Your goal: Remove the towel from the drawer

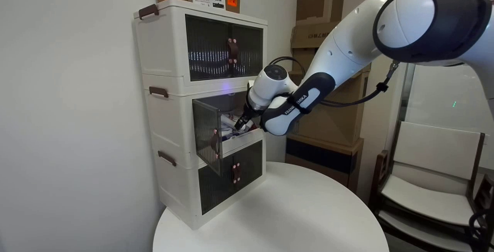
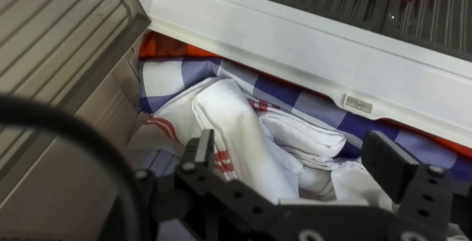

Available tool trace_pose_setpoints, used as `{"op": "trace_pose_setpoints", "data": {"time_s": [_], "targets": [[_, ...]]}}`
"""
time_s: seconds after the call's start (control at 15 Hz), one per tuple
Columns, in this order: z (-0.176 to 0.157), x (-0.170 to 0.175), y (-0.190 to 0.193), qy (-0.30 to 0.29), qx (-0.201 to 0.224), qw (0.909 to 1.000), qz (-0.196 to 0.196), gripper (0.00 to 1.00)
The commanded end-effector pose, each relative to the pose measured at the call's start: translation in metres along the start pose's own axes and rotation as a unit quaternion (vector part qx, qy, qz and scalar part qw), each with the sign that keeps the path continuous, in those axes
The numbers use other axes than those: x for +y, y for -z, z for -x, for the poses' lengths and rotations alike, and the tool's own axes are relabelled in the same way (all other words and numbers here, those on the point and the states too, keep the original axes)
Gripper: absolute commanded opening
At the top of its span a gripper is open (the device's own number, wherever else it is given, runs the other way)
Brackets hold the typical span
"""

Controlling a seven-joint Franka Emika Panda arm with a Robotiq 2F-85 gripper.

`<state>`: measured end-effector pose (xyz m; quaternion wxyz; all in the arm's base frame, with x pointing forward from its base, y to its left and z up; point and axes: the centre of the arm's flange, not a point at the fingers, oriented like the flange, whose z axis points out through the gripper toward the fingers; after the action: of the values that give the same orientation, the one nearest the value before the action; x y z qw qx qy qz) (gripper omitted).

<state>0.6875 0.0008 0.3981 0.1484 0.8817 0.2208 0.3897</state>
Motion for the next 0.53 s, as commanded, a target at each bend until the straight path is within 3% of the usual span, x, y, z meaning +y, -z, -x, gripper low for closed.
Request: {"op": "trace_pose_setpoints", "data": {"time_s": [0.0,0.47], "targets": [[-0.027,0.001,-0.027,0.01,0.039,0.9989,0.022,1.0],[-0.032,0.012,-0.058,0.003,0.056,0.9973,0.048,1.0]]}}
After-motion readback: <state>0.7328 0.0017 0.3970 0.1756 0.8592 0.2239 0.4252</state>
